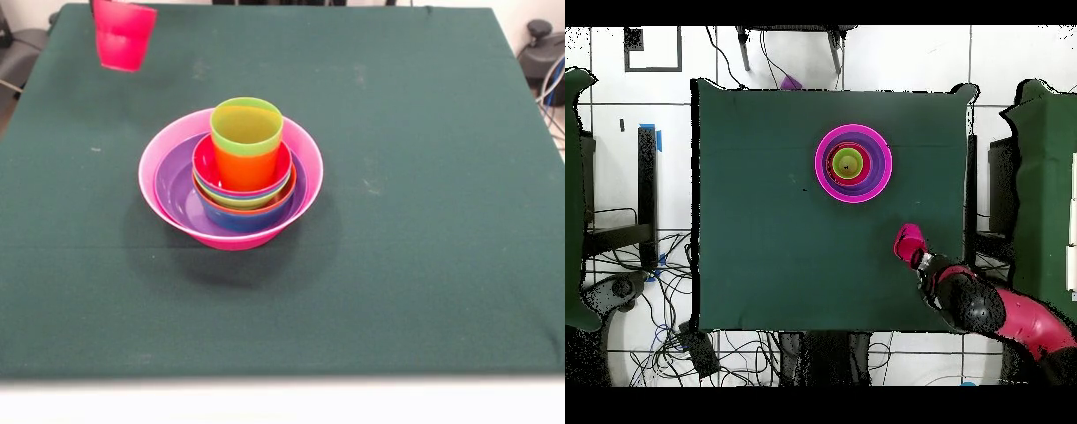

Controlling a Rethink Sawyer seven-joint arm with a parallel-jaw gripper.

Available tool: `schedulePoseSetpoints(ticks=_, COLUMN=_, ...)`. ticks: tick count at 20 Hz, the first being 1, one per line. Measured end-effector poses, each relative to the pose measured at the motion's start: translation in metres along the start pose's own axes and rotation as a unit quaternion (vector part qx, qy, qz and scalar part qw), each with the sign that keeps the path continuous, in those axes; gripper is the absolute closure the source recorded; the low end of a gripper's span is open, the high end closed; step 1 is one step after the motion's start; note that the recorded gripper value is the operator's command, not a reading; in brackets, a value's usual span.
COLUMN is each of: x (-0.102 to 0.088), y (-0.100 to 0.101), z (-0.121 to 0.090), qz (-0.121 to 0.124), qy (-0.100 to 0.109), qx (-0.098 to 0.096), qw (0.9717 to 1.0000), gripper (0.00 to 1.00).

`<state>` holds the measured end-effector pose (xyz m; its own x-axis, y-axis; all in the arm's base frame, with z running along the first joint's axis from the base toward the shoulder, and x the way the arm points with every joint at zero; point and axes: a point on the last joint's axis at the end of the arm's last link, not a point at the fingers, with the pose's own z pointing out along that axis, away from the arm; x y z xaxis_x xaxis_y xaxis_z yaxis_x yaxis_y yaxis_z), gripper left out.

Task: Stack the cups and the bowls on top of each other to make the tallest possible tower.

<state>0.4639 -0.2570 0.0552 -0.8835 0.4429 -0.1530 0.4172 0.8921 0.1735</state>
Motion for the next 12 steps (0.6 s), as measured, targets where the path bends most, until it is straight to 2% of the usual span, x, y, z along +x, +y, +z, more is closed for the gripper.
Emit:
schedulePoseSetpoints(ticks=7, x=-0.017, y=0.024, z=-0.021, qz=0.003, qy=0.036, qx=-0.010, qw=0.9993, gripper=1.00)
schedulePoseSetpoints(ticks=8, x=-0.020, y=0.028, z=-0.027, qz=0.002, qy=0.049, qx=-0.010, qw=0.9987, gripper=1.00)
schedulePoseSetpoints(ticks=12, x=-0.027, y=0.034, z=-0.038, qz=-0.001, qy=0.071, qx=-0.007, qw=0.9974, gripper=1.00)
